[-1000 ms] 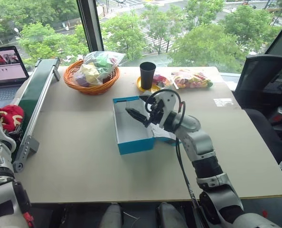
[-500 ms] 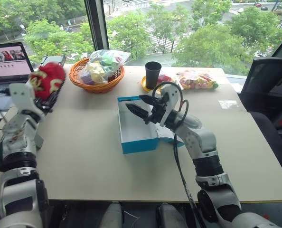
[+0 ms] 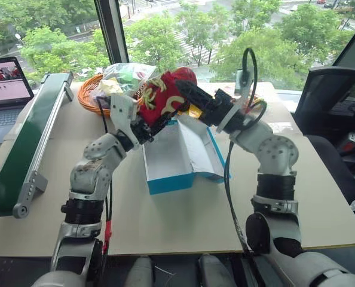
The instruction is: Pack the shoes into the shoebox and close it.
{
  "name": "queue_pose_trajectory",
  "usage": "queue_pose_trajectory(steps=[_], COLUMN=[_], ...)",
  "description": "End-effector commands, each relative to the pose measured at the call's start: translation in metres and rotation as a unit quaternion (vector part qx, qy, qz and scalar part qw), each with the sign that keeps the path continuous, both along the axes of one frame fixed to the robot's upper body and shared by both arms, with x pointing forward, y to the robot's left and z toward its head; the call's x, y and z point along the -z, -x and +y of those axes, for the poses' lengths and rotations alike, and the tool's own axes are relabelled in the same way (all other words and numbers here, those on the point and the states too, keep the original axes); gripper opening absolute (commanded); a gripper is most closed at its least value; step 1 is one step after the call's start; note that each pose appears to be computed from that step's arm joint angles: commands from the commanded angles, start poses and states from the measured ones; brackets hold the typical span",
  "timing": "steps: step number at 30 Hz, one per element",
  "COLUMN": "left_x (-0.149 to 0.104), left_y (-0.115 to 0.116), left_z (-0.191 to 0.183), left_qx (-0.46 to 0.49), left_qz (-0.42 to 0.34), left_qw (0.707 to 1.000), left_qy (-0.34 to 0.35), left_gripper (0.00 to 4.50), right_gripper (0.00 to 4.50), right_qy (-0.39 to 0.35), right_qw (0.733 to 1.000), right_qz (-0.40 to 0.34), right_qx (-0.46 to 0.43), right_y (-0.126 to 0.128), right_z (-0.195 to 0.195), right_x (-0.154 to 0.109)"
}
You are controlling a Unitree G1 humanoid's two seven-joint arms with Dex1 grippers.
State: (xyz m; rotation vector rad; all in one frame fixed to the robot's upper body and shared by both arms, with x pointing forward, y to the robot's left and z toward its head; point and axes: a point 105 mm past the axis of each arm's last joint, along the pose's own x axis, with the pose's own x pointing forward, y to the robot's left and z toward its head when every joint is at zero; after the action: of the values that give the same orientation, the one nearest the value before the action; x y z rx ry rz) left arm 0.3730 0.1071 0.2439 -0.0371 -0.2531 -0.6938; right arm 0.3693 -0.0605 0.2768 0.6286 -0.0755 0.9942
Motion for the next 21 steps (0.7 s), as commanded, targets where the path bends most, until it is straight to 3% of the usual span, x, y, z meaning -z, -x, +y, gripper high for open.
queue_pose_trajectory(steps=[1, 5, 18, 21], left_x=[-0.045, -0.041, -0.031, -0.008], left_y=[0.017, 0.017, 0.028, 0.030], left_z=[-0.004, -0.001, -0.034, -0.041], left_qx=[0.019, 0.017, 0.065, 0.069], left_qz=[-0.077, -0.072, -0.037, -0.019], left_qw=[0.997, 0.997, 0.996, 0.997], left_qy=[0.015, 0.008, 0.041, 0.007], left_gripper=[2.57, 2.57, 2.57, 2.57], right_gripper=[4.50, 4.50, 4.50, 4.50], right_qy=[-0.004, 0.005, -0.057, -0.068], right_qw=[0.999, 0.998, 0.998, 0.997], right_qz=[0.009, 0.018, -0.015, -0.015], right_qx=[0.033, 0.057, -0.013, -0.018], right_y=[0.000, 0.003, 0.019, 0.018], right_z=[-0.032, -0.060, -0.016, -0.009], right_x=[0.003, 0.005, -0.028, -0.033])
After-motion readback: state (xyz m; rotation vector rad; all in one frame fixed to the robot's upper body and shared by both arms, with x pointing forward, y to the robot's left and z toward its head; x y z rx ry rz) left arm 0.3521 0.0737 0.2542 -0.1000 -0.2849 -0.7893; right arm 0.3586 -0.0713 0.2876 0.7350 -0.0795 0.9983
